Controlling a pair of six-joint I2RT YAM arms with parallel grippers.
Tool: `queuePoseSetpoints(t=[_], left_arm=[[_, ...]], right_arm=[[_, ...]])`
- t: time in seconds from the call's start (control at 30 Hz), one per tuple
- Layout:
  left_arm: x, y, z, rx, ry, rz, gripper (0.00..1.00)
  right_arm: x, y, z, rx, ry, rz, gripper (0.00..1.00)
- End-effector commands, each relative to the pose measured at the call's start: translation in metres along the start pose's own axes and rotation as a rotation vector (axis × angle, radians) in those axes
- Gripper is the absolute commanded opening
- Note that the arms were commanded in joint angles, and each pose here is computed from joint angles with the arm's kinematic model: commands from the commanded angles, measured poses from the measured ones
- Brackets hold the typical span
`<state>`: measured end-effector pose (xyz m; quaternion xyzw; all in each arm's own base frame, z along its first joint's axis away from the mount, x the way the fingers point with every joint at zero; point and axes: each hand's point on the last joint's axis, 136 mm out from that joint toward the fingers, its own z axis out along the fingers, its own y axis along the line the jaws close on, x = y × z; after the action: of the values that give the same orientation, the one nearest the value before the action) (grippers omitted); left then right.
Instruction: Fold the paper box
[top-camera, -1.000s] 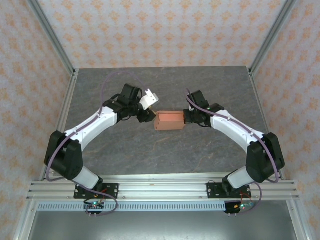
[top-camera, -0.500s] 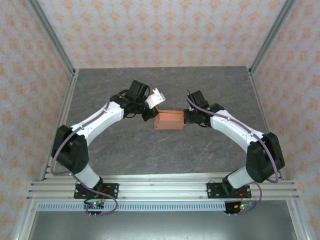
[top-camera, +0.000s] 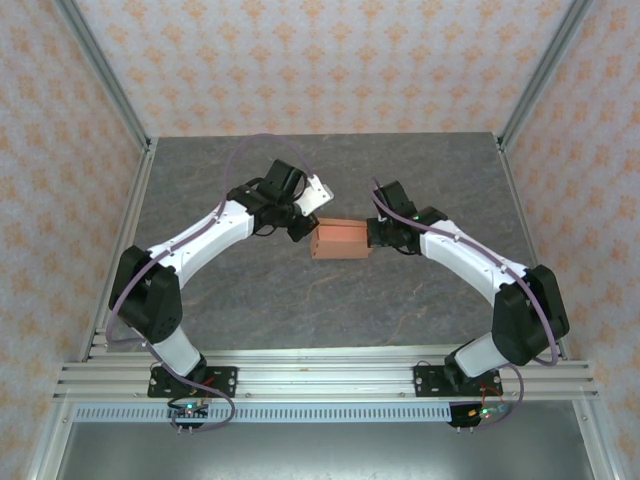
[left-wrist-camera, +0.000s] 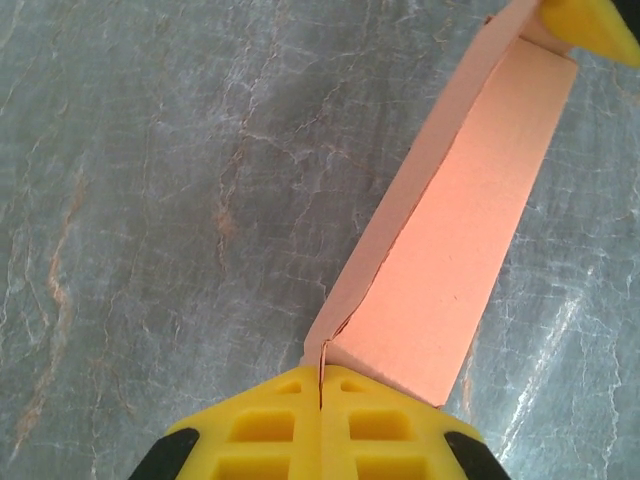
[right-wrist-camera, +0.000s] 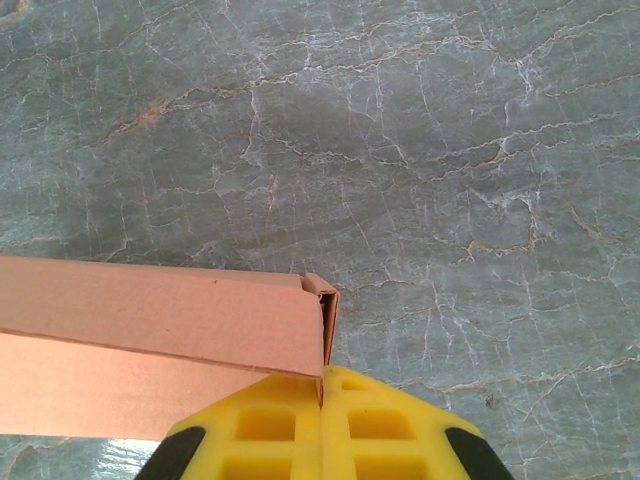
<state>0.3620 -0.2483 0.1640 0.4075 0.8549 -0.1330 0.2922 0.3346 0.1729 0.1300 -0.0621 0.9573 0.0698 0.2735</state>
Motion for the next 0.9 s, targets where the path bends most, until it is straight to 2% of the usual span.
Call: queuePoseSetpoints(t=[0.0, 0.33, 0.63, 0.87], left_arm=[[-0.013, 0.010, -0.006, -0.081, -0.020, -0.191, 0.00], [-0.010, 0.015, 0.003, -0.156, -0.064, -0.579, 0.00], [-0.009, 0.016, 0.010, -0.166, -0.110, -0.743, 0.00], [-0.004, 0.014, 0.014, -0.189, -0.134, -0.800, 0.00]], right_arm=[[0.003, 0.005, -0.002, 0.006, 0.007, 0.009, 0.00], [0.004, 0.010, 0.000, 0.004, -0.013, 0.020, 0.00], [0.006, 0.011, 0.001, 0.002, -0.013, 0.021, 0.00], [0.008, 0.011, 0.002, 0.005, -0.013, 0.022, 0.00]])
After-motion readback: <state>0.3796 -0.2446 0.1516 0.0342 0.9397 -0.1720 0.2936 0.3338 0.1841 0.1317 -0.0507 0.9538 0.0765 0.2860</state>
